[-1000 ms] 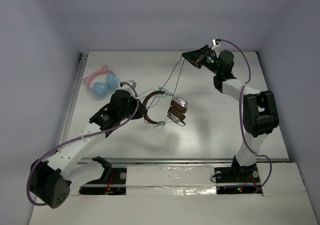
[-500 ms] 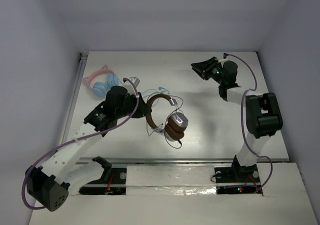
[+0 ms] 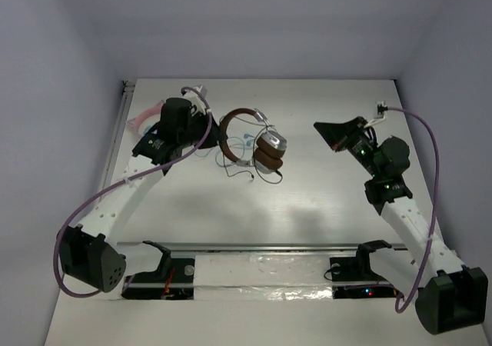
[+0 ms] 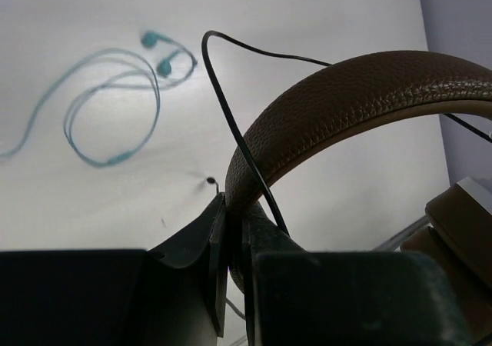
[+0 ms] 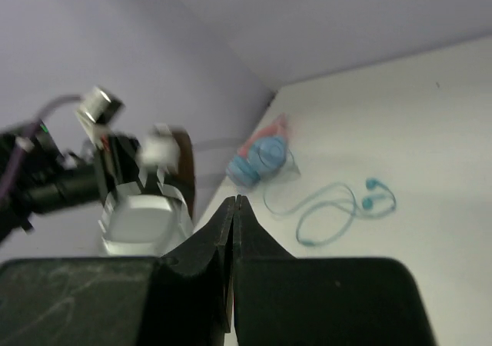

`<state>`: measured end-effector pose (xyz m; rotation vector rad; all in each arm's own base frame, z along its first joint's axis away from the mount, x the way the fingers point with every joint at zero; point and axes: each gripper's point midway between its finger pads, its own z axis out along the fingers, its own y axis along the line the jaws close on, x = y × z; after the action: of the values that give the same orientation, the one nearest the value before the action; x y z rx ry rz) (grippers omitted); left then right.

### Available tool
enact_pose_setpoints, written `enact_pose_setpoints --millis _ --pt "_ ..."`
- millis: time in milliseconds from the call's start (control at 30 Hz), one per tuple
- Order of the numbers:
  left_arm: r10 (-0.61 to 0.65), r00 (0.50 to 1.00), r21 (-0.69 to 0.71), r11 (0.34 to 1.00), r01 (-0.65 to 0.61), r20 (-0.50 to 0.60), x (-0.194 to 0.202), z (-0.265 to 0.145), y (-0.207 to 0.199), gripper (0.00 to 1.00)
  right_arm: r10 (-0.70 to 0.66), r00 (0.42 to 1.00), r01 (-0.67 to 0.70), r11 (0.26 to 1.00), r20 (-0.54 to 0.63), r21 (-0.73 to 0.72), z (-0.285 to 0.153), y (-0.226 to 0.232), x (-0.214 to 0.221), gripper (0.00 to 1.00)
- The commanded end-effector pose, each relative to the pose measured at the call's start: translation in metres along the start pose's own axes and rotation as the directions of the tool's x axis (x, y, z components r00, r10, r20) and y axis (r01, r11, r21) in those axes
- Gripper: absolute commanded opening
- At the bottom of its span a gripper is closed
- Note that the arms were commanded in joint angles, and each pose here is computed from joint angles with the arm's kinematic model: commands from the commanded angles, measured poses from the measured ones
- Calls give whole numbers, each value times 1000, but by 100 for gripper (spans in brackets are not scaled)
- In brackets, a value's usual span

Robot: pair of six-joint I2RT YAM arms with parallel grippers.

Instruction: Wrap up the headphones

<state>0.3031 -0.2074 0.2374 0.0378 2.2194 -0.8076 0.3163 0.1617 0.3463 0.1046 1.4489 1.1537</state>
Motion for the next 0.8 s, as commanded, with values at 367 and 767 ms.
enact_pose_setpoints --millis 367,767 --pt "-45 976 139 990 16 214 -116 -30 -61 0 -229 960 167 932 -164 -321 -44 92 97 13" --pt "-169 965 180 975 133 198 -114 -30 -66 0 -339 939 319 925 -64 -208 18 120 164 78"
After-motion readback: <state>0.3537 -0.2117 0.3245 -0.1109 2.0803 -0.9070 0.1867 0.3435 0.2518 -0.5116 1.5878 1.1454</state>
